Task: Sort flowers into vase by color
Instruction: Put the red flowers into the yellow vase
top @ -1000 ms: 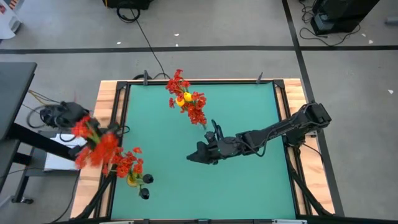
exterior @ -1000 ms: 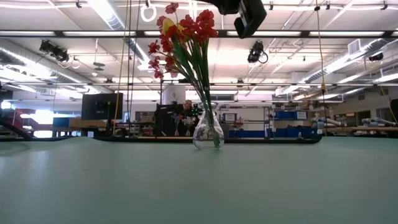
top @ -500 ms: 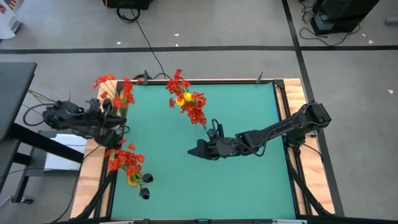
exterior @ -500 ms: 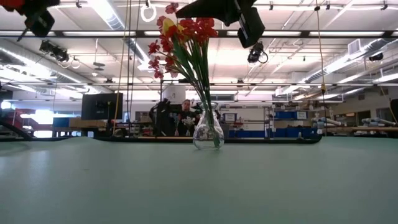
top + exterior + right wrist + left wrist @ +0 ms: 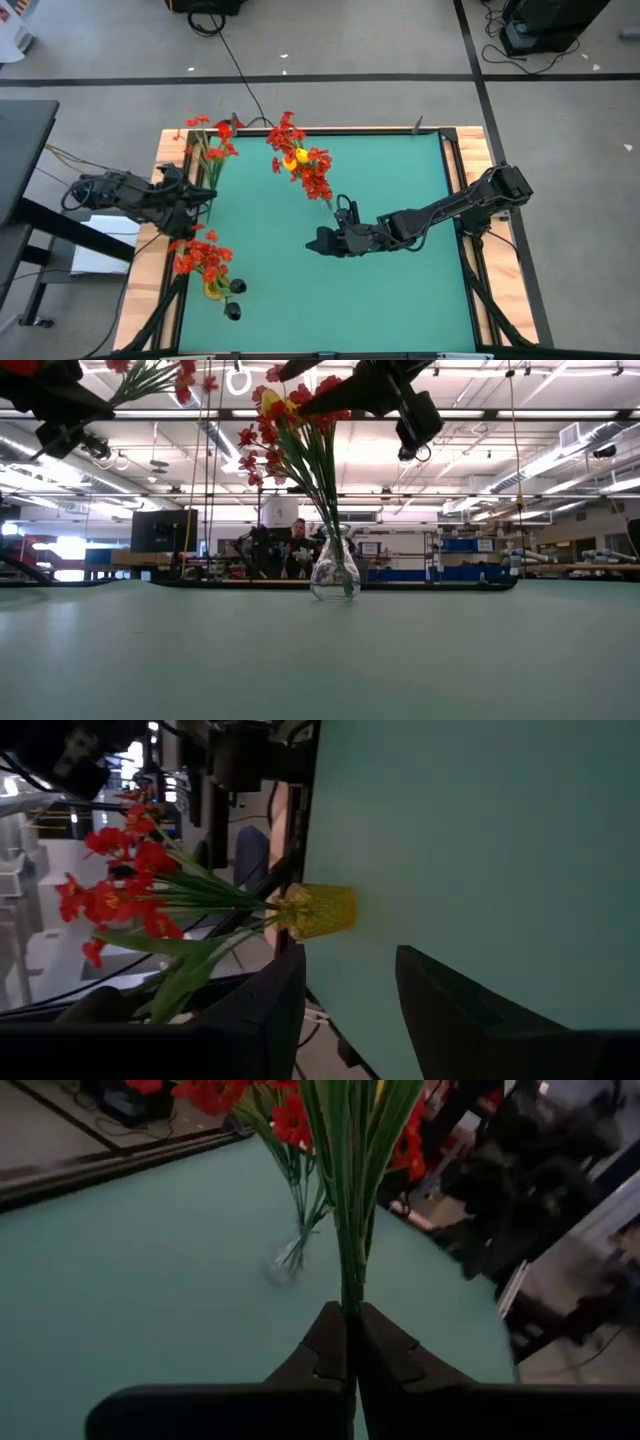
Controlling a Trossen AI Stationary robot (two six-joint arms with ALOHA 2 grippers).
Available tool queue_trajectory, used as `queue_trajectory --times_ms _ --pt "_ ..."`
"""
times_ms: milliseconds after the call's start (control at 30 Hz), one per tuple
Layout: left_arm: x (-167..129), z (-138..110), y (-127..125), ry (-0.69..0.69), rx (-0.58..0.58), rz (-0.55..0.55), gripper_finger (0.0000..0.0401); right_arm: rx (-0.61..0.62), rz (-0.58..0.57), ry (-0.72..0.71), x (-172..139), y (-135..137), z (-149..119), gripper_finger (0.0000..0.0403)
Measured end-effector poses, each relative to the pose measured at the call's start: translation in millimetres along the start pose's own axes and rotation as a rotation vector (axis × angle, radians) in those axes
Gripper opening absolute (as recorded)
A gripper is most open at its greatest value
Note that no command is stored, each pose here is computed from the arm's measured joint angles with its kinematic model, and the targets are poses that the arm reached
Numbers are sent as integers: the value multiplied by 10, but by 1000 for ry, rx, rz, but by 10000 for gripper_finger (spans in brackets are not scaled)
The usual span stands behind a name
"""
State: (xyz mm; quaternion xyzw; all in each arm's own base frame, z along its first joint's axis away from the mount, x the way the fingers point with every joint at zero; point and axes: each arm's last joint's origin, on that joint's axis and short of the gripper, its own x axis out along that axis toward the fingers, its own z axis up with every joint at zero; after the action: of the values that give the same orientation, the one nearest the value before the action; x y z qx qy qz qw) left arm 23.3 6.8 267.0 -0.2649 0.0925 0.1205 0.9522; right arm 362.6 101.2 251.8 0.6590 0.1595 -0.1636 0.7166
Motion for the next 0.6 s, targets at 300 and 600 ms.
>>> queue_trajectory --times_ms 300,600 --pt "264 -199 -48 -23 -142 -61 9 -43 -51 41 -1 -49 -8 166" --pt "557 -491 -129 -6 -19 -336 9 -77 -173 146 -29 -170 -71 166"
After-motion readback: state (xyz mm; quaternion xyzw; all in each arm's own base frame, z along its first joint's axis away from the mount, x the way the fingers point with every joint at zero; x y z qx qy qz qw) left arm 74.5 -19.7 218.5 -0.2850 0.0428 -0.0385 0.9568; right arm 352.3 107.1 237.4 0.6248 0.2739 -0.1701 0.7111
